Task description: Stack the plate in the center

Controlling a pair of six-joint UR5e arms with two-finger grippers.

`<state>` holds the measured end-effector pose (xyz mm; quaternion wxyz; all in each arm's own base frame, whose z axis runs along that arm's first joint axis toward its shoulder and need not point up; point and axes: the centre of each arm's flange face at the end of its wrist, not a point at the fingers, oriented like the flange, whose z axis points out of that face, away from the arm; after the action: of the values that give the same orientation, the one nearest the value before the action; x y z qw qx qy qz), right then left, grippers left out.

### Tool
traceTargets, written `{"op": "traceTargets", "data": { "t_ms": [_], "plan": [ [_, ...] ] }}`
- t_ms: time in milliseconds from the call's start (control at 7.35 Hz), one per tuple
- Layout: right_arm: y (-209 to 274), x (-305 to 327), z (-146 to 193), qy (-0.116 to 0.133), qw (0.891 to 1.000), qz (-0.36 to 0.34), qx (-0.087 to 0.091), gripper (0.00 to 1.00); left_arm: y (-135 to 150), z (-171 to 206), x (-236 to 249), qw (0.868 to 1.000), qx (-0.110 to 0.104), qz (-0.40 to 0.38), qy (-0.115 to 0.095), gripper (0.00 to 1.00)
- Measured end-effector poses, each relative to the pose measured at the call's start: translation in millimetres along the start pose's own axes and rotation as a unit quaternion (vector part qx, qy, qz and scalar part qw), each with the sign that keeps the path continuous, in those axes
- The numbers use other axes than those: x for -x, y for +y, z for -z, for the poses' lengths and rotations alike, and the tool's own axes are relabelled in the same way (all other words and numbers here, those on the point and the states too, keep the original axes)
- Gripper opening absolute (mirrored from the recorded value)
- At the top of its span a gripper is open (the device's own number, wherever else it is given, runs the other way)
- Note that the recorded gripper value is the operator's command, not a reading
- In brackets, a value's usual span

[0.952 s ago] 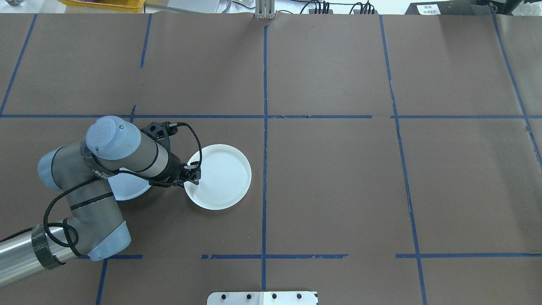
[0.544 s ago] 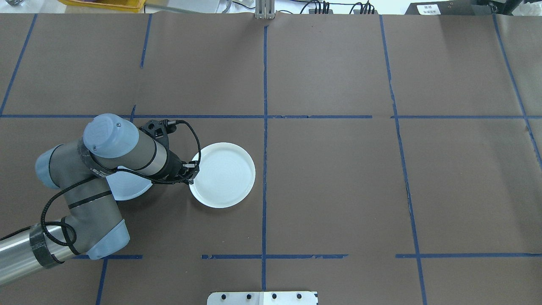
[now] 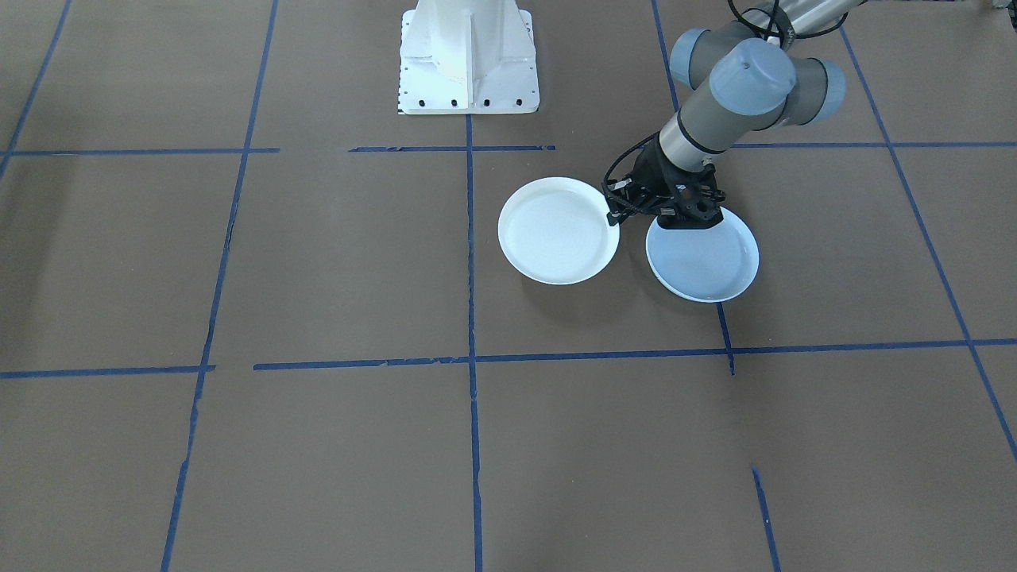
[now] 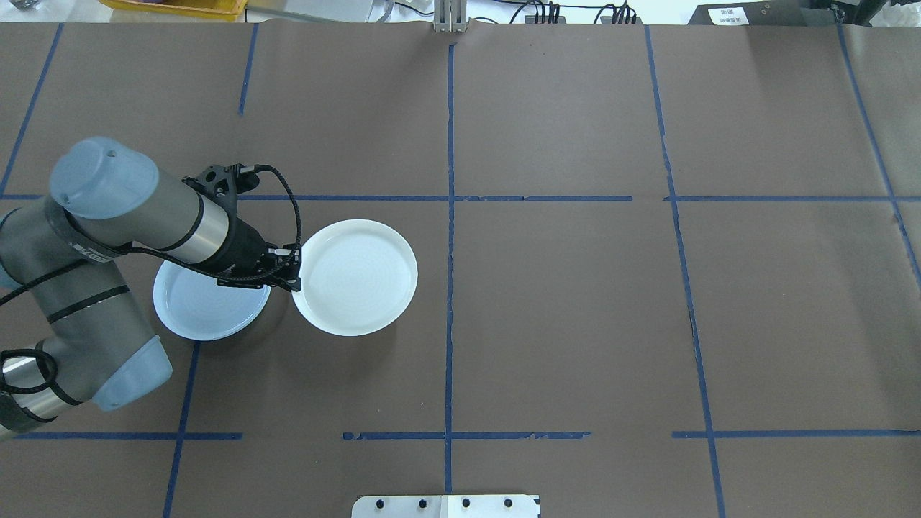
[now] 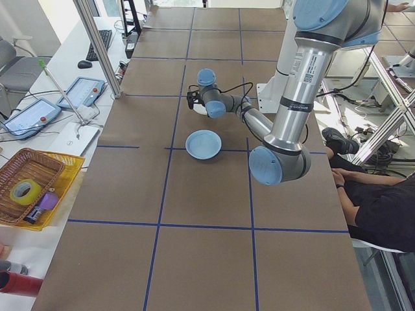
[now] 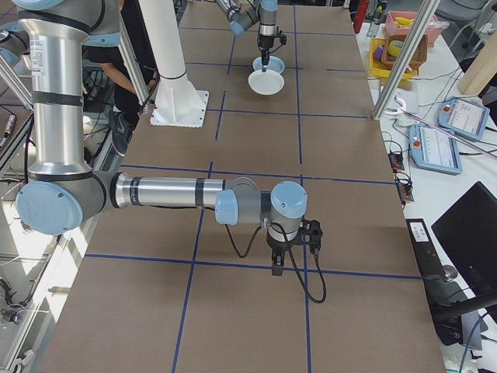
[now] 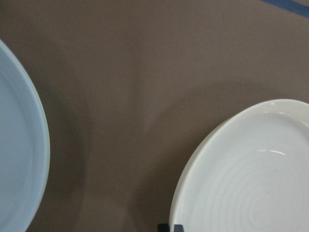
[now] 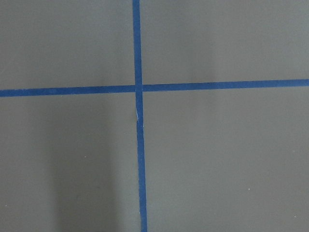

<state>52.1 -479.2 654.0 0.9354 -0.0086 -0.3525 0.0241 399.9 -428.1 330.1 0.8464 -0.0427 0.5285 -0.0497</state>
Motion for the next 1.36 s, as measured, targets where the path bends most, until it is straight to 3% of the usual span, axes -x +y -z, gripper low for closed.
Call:
{"op": "traceTargets", "data": {
  "t_ms": [272, 680, 1361],
  "plan": [
    [0, 0, 0, 0.0, 1.0, 0.0, 0.0, 1.0, -8, 26, 45, 0.999, -0.003, -0.032, -0.007, 0.0],
    [0, 0, 0, 0.0, 1.0, 0.0, 0.0, 1.0, -28, 52, 123, 0.995, -0.023, -0.083, -0.043, 0.0],
    [0, 0, 0, 0.0, 1.0, 0.0, 0.0, 1.0, -34, 58, 159, 0.993, -0.026, -0.099, -0.064, 0.0]
  ]
}}
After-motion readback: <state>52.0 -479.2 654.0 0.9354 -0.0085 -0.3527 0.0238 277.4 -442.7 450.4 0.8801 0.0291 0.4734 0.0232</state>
